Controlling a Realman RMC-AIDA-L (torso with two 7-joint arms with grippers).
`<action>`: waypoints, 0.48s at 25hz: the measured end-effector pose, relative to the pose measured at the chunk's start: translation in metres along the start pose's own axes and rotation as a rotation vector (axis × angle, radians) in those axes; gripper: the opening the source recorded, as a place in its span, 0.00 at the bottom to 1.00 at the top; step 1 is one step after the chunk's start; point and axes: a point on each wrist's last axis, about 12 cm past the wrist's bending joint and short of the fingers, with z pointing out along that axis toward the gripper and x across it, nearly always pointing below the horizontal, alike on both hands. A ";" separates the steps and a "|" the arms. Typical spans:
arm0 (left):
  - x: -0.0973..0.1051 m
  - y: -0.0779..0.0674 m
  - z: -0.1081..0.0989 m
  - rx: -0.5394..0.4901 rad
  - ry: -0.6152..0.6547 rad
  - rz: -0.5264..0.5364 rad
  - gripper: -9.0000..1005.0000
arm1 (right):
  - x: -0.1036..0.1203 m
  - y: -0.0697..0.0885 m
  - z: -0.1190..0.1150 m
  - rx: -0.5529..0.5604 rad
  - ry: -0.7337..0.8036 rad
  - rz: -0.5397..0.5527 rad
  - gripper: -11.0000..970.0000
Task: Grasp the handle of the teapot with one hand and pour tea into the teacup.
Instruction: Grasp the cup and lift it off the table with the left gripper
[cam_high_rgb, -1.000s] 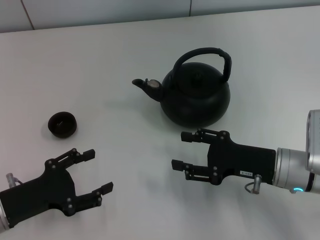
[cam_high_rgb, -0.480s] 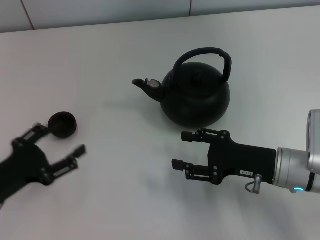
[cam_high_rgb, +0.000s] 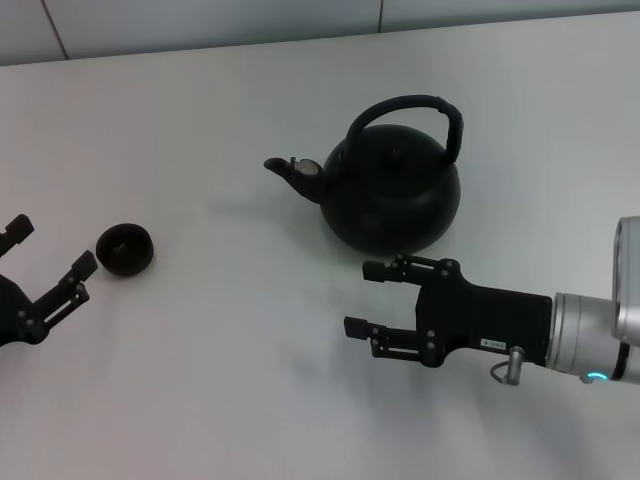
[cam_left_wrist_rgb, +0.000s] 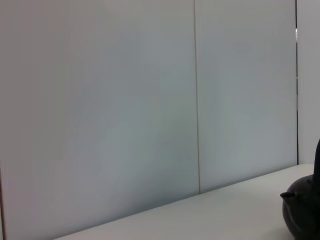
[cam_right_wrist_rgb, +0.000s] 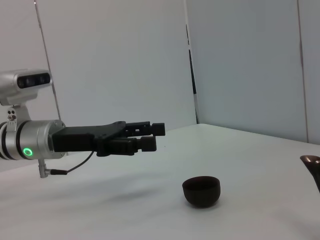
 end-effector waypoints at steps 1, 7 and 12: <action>0.000 0.000 0.000 0.000 0.002 0.000 0.84 | 0.000 0.000 0.000 -0.001 0.000 -0.001 0.75; 0.003 0.004 0.004 0.011 0.054 -0.023 0.84 | -0.001 -0.001 0.001 -0.006 0.001 -0.006 0.75; 0.005 0.012 0.008 0.046 0.137 -0.055 0.84 | -0.002 -0.002 0.001 -0.002 0.001 -0.007 0.75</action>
